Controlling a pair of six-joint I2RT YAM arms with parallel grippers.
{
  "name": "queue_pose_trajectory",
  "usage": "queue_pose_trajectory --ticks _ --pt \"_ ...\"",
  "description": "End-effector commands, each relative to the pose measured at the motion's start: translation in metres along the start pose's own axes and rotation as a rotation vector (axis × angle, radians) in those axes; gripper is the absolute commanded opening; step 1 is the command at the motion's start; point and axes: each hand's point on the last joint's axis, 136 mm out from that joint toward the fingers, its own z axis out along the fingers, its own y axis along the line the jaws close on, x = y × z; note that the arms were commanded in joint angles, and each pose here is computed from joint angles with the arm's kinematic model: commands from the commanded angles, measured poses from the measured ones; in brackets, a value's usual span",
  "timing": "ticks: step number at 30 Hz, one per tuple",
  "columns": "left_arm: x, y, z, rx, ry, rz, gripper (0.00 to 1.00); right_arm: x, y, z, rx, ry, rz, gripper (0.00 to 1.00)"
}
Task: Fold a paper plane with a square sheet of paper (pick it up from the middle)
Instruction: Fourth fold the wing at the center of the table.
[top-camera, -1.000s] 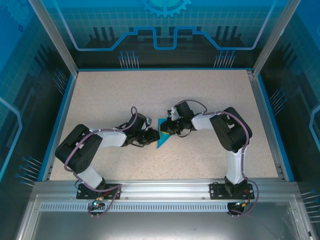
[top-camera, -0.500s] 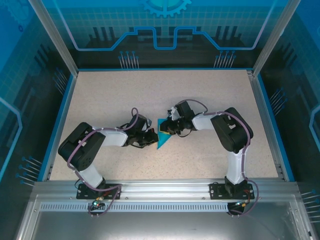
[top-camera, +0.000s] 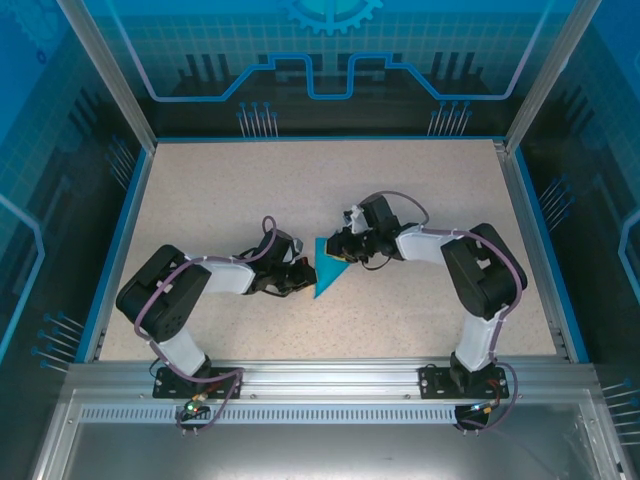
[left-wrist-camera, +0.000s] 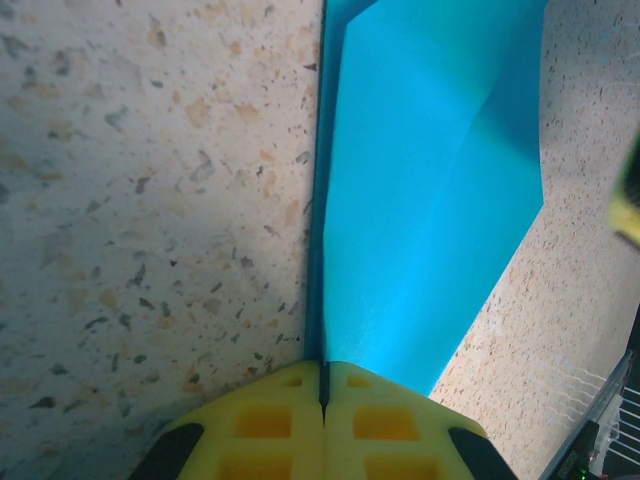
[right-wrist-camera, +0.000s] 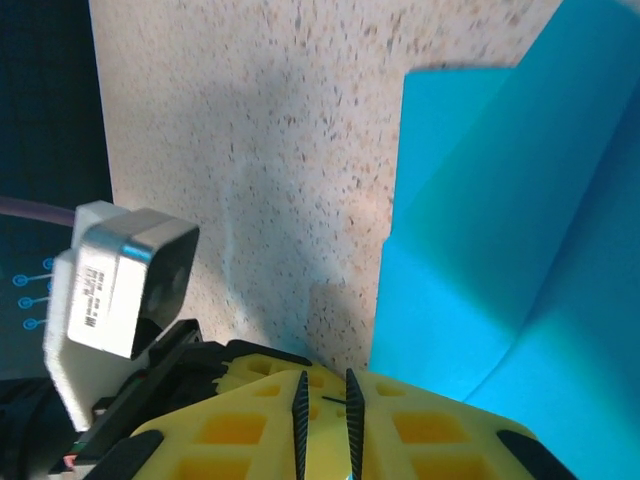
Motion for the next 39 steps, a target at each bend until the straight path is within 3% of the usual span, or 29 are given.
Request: queue_pose_trajectory --ticks 1,7,13,25,31,39 --pt "0.014 0.028 0.005 -0.088 0.038 -0.047 0.00 0.011 0.005 0.017 -0.009 0.061 -0.010 0.19" --pt "0.014 0.026 0.005 -0.085 0.042 -0.042 0.00 0.017 0.004 0.033 -0.019 0.101 0.002 0.19" --pt "0.015 0.028 0.006 -0.091 0.047 -0.041 0.01 0.024 -0.025 0.042 0.063 0.122 0.046 0.18" --pt "0.024 -0.004 -0.012 0.021 0.097 0.004 0.21 0.036 -0.050 0.041 0.132 0.133 0.049 0.16" --pt "0.030 -0.011 -0.017 0.069 0.105 0.009 0.22 0.038 -0.052 0.041 0.139 0.133 0.049 0.16" --pt "0.028 -0.016 -0.015 0.105 0.099 0.022 0.13 0.040 -0.055 0.040 0.147 0.137 0.052 0.16"
